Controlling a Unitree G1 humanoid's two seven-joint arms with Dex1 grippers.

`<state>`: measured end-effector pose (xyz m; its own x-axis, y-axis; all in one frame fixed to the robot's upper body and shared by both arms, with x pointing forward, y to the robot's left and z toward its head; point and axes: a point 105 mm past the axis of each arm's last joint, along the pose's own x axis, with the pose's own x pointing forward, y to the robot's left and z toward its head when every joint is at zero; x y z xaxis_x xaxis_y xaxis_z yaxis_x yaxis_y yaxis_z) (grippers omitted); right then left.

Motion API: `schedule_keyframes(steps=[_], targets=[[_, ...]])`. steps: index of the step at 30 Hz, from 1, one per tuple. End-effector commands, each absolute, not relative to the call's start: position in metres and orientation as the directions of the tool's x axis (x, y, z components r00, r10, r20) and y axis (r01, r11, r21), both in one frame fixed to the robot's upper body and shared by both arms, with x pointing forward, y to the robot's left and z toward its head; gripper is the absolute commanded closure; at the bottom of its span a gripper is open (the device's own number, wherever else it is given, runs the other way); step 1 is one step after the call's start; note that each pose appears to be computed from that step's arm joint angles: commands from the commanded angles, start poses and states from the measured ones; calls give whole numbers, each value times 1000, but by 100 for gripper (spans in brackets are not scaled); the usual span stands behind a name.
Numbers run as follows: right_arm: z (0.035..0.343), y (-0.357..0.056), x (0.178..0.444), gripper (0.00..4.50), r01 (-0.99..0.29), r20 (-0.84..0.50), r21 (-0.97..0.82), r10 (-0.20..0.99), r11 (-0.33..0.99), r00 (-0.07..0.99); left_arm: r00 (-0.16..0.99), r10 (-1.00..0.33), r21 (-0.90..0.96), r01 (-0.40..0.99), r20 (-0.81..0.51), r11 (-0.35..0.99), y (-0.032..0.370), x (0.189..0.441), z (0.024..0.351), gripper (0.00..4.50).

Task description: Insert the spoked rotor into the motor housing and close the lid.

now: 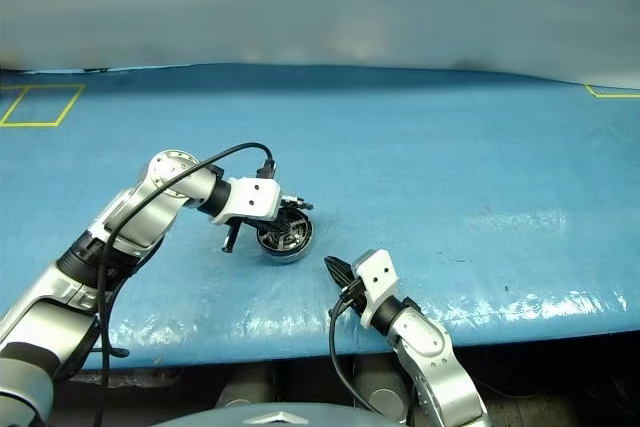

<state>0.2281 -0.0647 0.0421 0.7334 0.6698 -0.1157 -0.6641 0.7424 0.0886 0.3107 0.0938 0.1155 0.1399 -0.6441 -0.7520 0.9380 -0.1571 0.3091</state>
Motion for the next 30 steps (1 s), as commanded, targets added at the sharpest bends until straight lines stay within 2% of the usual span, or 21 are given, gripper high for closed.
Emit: schedule_keyframes(steps=[1, 21, 25, 29, 30], targets=[[49, -64, 229, 450, -667, -89, 78, 671, 741, 736, 164, -654, 345, 925, -738, -157, 92, 314, 125, 447], [48, -62, 230, 450, -672, -94, 77, 676, 737, 731, 166, -668, 343, 928, -725, -142, 94, 313, 134, 447], [48, -62, 231, 450, -675, -96, 75, 679, 734, 728, 168, -677, 353, 925, -717, -143, 95, 312, 138, 362], [48, -61, 231, 450, -679, -96, 75, 683, 730, 724, 179, -680, 376, 914, -711, -153, 99, 312, 142, 225], [48, -61, 232, 450, -681, -96, 74, 685, 729, 722, 181, -678, 378, 913, -712, -153, 100, 313, 143, 225]])
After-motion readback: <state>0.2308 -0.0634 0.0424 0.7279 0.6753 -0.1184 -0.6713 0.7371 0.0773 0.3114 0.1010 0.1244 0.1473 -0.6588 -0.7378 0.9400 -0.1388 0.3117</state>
